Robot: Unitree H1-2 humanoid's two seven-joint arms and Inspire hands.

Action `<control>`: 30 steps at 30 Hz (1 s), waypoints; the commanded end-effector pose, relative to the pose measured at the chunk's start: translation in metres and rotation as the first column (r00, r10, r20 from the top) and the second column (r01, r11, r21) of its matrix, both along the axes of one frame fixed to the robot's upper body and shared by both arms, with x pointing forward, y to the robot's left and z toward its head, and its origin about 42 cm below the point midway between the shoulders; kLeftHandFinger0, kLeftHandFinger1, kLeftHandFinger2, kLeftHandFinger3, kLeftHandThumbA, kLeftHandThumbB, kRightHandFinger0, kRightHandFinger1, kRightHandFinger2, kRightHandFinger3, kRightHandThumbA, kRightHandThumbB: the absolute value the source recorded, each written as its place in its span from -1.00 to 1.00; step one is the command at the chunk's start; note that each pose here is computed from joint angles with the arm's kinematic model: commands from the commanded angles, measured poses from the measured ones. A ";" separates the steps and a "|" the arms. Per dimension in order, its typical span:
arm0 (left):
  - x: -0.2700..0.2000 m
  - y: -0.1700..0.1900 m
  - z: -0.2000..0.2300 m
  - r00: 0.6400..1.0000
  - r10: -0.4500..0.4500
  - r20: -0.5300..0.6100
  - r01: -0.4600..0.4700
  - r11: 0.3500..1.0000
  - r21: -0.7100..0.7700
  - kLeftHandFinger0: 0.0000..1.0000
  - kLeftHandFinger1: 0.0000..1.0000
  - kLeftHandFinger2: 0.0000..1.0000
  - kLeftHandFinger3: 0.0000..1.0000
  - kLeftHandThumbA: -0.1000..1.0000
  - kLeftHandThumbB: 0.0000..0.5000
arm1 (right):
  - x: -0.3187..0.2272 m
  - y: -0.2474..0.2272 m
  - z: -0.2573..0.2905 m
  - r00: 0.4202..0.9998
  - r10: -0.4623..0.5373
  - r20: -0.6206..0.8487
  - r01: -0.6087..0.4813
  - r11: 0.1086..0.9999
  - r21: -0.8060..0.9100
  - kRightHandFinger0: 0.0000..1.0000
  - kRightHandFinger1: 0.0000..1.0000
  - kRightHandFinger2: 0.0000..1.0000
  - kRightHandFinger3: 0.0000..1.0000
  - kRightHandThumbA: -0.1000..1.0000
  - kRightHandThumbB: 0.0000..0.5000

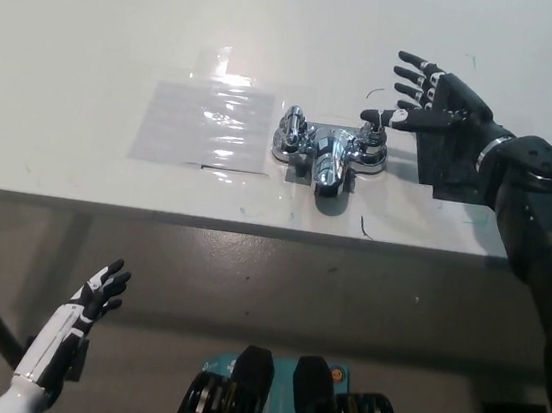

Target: The faucet is at the center of the desk and the robot turn off the faucet by turning the right faucet handle using the right hand

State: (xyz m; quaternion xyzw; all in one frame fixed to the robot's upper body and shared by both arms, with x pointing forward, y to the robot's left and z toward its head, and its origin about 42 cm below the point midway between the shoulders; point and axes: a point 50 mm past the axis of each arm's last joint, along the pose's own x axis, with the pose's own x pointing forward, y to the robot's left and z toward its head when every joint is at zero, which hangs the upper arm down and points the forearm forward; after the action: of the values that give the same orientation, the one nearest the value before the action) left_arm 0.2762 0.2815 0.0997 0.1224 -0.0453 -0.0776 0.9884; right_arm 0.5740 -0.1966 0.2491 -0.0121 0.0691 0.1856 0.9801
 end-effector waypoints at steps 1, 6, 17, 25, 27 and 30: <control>0.007 0.002 0.015 0.997 -0.029 0.067 0.027 0.999 0.024 1.00 1.00 1.00 1.00 1.00 0.82 | 0.003 0.021 0.019 0.995 0.069 0.076 -0.071 0.997 0.034 1.00 1.00 1.00 1.00 1.00 0.76; 0.008 0.003 0.015 0.997 -0.030 0.070 0.029 0.999 0.015 1.00 1.00 1.00 1.00 1.00 0.78 | -0.001 0.026 0.011 0.992 0.100 0.075 -0.106 0.991 0.081 1.00 1.00 1.00 1.00 1.00 0.85; 0.008 0.002 0.016 0.997 -0.025 0.072 0.023 0.999 0.024 1.00 1.00 1.00 1.00 1.00 0.80 | -0.010 0.041 -0.003 0.987 0.126 0.096 -0.139 0.981 0.135 1.00 1.00 1.00 1.00 1.00 0.77; 0.010 0.004 0.018 0.997 -0.027 0.077 0.026 0.999 0.023 1.00 1.00 1.00 1.00 1.00 0.77 | -0.019 0.050 -0.008 0.976 0.178 0.127 -0.193 0.974 0.122 1.00 1.00 1.00 1.00 1.00 0.85; 0.009 0.004 0.018 0.997 -0.025 0.076 0.023 0.999 0.023 1.00 1.00 1.00 1.00 1.00 0.76 | -0.021 0.052 -0.006 0.973 0.185 0.135 -0.201 0.973 0.116 1.00 1.00 1.00 1.00 1.00 0.80; 0.009 0.004 0.018 0.996 -0.031 0.084 0.030 0.999 0.017 1.00 1.00 1.00 1.00 1.00 0.67 | -0.024 0.054 -0.001 0.970 0.192 0.150 -0.210 0.971 0.117 1.00 1.00 1.00 1.00 1.00 0.76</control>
State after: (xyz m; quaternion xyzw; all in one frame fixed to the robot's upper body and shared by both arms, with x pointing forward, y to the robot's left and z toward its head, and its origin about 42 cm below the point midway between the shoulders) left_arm 0.2815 0.2813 0.1041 0.1230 -0.0529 -0.0779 0.9879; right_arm 0.5474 -0.1724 0.2110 0.0326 0.0384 0.2296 0.9720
